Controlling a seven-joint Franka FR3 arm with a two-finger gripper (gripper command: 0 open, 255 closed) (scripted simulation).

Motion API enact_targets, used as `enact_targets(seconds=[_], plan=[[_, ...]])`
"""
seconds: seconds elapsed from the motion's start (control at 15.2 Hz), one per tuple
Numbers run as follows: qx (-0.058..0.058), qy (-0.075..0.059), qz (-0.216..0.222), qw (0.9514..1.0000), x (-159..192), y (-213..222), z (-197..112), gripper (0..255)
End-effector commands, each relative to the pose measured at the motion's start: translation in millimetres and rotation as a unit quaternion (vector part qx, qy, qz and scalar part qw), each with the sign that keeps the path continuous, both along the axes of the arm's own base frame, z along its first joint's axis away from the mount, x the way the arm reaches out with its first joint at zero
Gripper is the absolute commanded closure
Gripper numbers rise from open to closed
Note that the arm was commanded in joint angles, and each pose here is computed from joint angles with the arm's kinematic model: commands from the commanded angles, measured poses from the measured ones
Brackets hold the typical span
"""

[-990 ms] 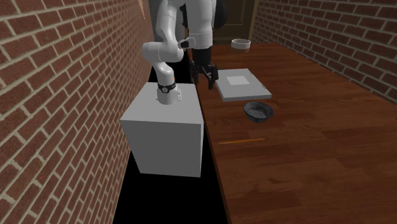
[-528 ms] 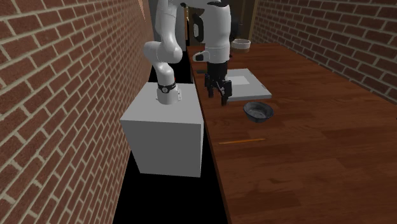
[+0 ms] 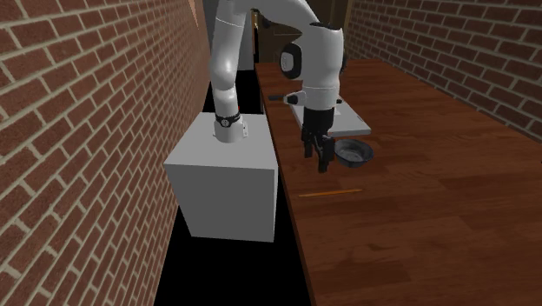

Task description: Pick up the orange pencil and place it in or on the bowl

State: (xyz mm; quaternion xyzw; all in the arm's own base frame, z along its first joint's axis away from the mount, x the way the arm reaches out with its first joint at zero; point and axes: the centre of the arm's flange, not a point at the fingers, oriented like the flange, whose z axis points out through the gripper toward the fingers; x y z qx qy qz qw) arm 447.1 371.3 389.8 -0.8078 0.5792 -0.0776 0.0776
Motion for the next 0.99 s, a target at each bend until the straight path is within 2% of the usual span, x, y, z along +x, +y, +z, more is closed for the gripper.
enact_targets(seconds=[0.0, 0.13, 0.59, 0.92], plan=[[0.007, -0.001, -0.038, 0.9993, 21.4, 12.1, -6.9, 0], [0.01, -0.005, -0.062, 0.998, 37.5, 19.2, -11.9, 0], [0.01, -0.005, -0.062, 0.998, 45.9, 20.2, -47.8, 0], [0.01, -0.005, -0.062, 0.998, 46.6, 20.3, -50.8, 0]])
